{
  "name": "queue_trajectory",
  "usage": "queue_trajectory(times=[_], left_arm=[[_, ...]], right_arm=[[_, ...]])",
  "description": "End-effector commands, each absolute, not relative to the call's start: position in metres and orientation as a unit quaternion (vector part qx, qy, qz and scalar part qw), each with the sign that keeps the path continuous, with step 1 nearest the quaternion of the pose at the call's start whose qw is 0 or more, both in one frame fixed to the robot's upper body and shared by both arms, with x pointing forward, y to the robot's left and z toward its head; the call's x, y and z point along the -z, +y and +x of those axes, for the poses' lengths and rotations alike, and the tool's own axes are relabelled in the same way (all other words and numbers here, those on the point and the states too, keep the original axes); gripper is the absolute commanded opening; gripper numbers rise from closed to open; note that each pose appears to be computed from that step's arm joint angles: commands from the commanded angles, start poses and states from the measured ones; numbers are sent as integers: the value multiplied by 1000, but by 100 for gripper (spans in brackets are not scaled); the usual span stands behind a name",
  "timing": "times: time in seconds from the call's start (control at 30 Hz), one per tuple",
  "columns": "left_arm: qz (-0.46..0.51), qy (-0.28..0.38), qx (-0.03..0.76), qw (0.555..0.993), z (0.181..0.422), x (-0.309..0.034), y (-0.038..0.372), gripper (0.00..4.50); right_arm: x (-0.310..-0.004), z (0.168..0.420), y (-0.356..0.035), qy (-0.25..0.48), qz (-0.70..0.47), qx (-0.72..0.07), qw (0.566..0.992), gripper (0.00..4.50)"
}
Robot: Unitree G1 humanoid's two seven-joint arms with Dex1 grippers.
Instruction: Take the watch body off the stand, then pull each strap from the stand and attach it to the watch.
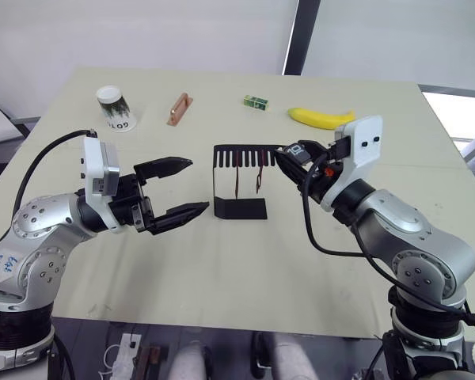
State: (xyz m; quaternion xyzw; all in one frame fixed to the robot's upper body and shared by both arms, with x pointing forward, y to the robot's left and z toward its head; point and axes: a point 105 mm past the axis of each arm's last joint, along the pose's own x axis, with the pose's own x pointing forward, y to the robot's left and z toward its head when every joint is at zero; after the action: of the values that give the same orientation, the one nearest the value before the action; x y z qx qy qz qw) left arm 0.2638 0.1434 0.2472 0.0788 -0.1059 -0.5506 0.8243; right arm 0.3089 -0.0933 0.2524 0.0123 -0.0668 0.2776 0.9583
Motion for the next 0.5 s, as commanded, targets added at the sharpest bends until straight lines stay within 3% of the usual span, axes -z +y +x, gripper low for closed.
queue_trajectory(times=[0.03, 0.13, 0.5], left_arm=[[99, -119, 548, 822, 259, -255, 144, 450], [99, -118, 549, 821, 259, -255, 143, 450], [97, -112, 552, 821, 259, -254, 144, 450]], right_arm=[[-263, 301, -90, -98, 9, -289, 952, 330], [-265, 301, -91, -109, 5, -286, 952, 447], [-270, 294, -92, -128, 7, -298, 946, 447]])
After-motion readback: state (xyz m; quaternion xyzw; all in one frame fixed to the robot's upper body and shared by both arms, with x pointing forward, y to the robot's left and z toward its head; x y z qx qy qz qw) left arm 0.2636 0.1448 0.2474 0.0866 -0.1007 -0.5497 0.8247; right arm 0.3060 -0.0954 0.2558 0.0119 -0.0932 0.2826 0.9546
